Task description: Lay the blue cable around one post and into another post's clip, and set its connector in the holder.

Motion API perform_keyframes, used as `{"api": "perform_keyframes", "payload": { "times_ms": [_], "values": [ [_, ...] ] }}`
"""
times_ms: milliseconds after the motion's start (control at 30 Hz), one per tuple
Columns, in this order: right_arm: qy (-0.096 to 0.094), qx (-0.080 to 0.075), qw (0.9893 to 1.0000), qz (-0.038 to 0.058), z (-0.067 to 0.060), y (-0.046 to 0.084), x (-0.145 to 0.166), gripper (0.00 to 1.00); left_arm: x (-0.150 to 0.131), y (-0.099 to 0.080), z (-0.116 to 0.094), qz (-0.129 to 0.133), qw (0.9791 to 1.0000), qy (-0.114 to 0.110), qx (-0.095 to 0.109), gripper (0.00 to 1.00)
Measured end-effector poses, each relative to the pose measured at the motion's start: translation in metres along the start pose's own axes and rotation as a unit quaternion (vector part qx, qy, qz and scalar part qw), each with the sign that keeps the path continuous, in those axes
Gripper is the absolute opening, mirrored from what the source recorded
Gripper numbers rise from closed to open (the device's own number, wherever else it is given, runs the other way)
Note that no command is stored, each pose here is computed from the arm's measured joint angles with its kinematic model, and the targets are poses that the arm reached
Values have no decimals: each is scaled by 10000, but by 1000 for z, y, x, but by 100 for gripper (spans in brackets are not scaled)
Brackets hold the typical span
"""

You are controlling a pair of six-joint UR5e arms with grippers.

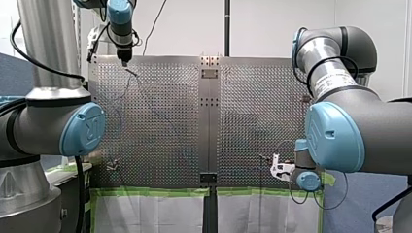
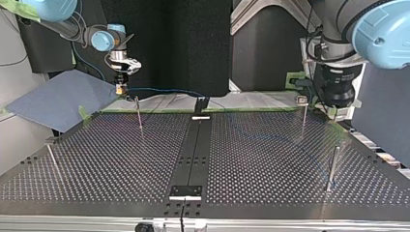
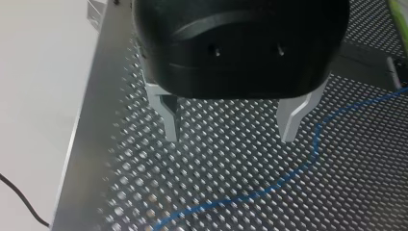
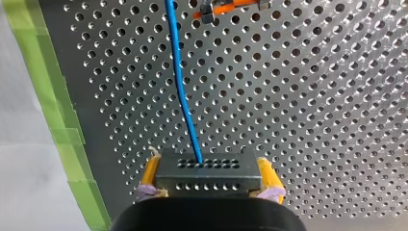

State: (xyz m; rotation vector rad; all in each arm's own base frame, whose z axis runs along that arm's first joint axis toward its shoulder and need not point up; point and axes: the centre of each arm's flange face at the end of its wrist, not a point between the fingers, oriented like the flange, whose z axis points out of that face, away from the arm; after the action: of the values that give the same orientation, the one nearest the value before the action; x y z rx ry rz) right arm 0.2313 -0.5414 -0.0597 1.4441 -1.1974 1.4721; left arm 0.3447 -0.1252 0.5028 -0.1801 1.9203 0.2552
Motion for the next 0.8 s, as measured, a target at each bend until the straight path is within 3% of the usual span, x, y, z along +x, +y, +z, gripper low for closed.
{"api": "perform_keyframes", "payload": {
  "times_ms": [233, 667, 800],
  "values": [
    [-5, -1, 10000, -16, 0, 0, 0, 0, 4, 5, -6, 46, 9994, 197, -264, 99],
    [-6, 0, 10000, -22, 0, 0, 0, 0, 4, 15, -9, 54, 9968, 179, -772, 99],
    [-3, 2, 10000, -22, 0, 0, 0, 0, 4, 16, -9, 60, 9964, 176, -831, 99]
  ]
}}
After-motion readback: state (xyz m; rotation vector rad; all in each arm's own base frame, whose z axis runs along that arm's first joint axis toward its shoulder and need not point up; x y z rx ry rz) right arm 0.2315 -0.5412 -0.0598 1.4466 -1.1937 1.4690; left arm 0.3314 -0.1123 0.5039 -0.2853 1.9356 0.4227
